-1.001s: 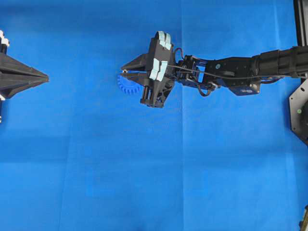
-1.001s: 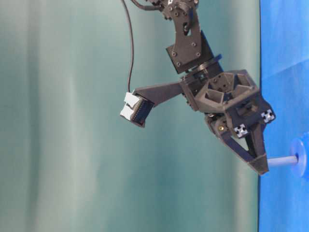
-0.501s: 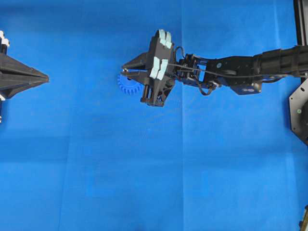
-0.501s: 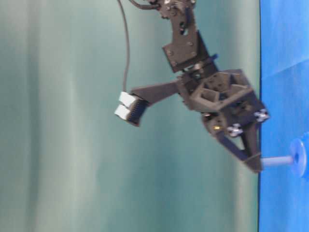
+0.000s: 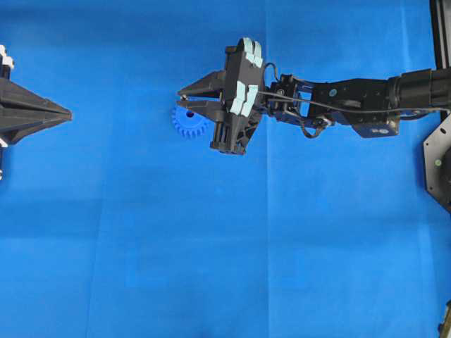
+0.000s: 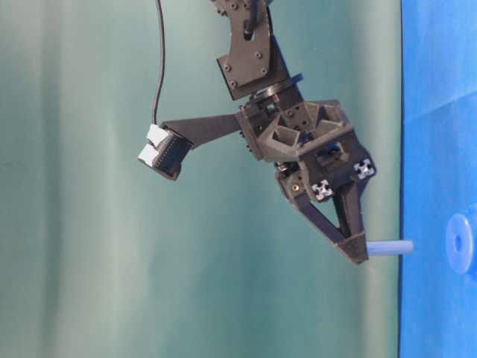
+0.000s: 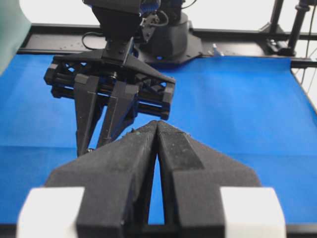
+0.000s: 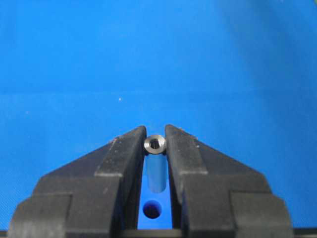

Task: Insert the shaft placed at a random location into the center hole of the small gear at another random location.
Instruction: 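Align the held shaft above the gear's center hole with the right gripper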

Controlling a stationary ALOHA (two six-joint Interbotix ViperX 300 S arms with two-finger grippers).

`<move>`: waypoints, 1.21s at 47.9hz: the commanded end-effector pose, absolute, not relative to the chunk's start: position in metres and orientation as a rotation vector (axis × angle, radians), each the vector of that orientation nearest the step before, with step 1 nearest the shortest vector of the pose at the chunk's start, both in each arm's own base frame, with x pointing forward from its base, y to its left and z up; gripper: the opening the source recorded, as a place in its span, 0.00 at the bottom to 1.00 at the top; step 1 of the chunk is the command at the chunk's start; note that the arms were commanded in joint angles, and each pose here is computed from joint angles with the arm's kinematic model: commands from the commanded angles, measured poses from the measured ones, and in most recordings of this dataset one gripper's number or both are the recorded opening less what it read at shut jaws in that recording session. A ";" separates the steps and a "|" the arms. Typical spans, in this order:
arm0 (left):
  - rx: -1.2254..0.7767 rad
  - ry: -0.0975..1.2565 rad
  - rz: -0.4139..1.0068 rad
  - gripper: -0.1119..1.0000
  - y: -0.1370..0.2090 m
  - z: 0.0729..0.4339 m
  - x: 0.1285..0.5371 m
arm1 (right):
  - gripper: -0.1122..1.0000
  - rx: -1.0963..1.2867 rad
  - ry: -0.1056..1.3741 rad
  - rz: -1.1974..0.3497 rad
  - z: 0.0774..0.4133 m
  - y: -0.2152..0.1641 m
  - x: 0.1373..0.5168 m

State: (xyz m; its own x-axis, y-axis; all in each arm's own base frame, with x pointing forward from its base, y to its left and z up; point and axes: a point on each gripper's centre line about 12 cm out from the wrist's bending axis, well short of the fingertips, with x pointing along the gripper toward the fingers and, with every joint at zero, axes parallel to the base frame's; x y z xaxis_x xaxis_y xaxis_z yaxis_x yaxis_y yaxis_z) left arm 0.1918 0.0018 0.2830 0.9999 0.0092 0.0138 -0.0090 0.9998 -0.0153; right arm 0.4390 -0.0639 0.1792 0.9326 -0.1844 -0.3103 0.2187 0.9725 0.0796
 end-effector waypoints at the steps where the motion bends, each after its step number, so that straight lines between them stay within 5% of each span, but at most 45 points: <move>1: -0.012 -0.029 0.010 0.10 0.002 0.289 0.193 | 0.13 0.111 0.265 -0.206 0.192 -0.064 0.440; 40: -0.012 -0.041 0.010 0.10 0.002 0.291 0.191 | 0.13 0.142 0.309 -0.241 0.147 -0.068 0.446; 58: -0.012 -0.038 0.010 0.10 0.002 0.291 0.191 | 0.13 0.122 0.240 -0.230 0.177 -0.067 0.443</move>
State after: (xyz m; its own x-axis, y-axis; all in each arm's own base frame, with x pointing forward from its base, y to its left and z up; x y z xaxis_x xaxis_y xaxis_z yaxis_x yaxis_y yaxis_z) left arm 0.1898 0.0017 0.2847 0.9997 0.0089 0.0245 -0.0086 0.9999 -0.0138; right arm 0.4429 -0.0677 0.1489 0.9246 -0.2112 -0.3170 0.2509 0.9638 0.0899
